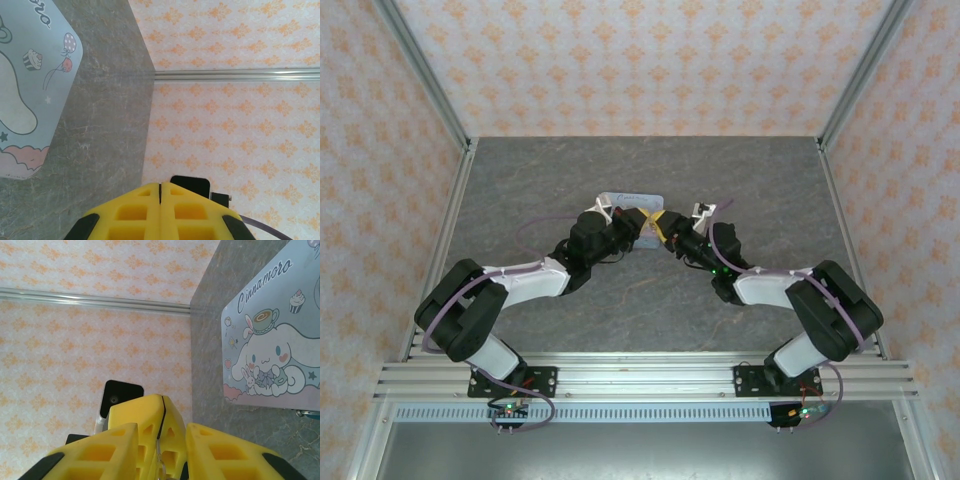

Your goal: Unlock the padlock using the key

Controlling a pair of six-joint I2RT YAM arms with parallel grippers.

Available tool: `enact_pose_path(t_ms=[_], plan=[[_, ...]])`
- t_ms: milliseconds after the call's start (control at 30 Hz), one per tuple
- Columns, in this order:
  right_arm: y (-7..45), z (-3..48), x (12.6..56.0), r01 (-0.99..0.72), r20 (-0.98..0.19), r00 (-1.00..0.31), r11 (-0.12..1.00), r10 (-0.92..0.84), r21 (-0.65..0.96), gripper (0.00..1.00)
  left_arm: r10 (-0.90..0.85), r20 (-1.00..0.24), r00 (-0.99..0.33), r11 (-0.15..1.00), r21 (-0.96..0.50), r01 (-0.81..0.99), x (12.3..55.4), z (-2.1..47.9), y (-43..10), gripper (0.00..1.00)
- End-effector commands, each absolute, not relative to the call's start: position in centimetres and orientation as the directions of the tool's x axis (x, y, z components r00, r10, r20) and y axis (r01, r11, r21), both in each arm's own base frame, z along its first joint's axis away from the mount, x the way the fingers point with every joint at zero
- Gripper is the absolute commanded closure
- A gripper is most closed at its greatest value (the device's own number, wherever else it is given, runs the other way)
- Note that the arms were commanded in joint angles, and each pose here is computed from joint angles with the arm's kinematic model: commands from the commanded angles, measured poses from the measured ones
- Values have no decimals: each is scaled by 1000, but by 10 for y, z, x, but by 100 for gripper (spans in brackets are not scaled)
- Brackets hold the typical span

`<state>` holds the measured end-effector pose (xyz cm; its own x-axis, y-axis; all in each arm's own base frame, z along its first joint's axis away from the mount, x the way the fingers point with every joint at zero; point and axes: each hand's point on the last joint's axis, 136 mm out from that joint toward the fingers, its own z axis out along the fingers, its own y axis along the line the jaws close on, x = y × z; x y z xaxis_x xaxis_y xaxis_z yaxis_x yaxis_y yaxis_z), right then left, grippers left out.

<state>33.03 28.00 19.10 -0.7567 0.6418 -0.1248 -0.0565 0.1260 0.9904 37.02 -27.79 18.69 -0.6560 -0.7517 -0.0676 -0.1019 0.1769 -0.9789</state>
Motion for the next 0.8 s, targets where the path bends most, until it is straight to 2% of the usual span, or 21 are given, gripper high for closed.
enact_pose_path(t_ms=[0,133,233,300,433,767], plan=[[284,198,331,-82,-129,-754,103,644,991,73,-760,-92,-643,164,-985,-53,375,203,-284,100],[286,197,330,-80,-125,-758,99,640,992,74,-759,-95,-644,165,-985,-50,375,205,-285,100],[286,195,329,-77,-124,-760,101,638,992,69,-760,-95,-643,165,-985,-49,374,205,-285,100],[285,195,329,-78,-126,-757,102,641,992,74,-759,-95,-644,165,-985,-49,374,205,-285,100],[284,194,329,-73,-120,-754,99,646,992,76,-762,-97,-641,167,-985,-49,375,205,-284,100],[284,198,320,-84,-120,-767,86,631,993,72,-763,-97,-639,170,-984,-53,375,203,-284,100]])
